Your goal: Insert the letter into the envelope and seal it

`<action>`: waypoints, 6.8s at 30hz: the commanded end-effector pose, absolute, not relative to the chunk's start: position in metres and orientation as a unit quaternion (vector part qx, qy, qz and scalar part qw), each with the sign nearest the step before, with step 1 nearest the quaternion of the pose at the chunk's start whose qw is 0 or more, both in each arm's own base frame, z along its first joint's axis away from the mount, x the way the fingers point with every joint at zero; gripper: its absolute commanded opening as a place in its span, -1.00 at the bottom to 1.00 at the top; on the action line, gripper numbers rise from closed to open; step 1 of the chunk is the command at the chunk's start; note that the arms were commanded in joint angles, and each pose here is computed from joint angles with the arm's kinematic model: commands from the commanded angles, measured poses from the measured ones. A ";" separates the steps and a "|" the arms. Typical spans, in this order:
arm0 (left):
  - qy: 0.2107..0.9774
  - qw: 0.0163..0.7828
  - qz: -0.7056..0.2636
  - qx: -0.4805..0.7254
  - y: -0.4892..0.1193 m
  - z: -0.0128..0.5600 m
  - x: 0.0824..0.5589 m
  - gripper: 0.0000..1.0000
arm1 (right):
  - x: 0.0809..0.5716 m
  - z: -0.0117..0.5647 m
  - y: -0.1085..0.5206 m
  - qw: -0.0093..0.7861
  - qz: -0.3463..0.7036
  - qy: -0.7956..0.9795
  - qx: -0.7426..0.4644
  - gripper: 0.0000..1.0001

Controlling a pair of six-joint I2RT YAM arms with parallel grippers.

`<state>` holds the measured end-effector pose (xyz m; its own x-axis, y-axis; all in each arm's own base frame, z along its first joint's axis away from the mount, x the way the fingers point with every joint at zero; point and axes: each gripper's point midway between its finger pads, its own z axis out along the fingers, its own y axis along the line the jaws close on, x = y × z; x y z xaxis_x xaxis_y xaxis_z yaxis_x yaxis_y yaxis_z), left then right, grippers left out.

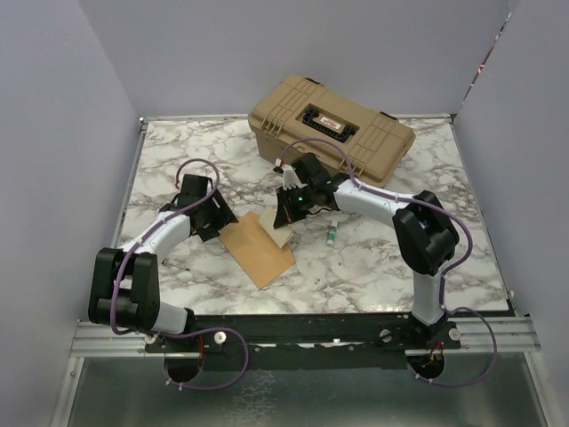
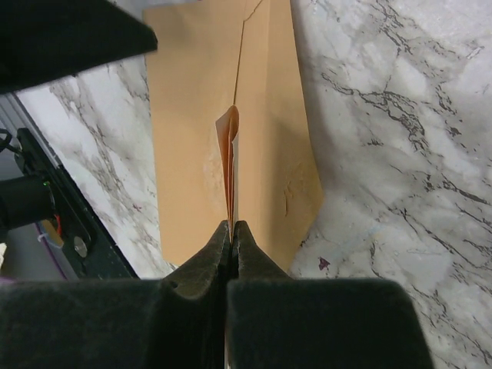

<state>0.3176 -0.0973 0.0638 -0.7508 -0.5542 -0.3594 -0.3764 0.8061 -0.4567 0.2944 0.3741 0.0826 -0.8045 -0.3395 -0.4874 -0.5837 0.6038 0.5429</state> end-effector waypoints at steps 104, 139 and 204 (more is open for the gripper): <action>0.945 0.102 -0.166 -0.262 -0.122 -0.012 0.222 -0.15 | 0.291 0.040 0.362 0.147 0.222 0.950 -0.161 0.08; 0.943 0.125 -0.215 -0.223 -0.140 0.005 0.244 -0.51 | 0.283 0.068 0.391 0.157 0.316 0.913 -0.205 -0.03; 0.752 0.409 -0.500 -0.132 -0.191 0.272 0.304 0.97 | 0.280 0.254 0.343 0.412 0.458 0.774 -0.143 -0.68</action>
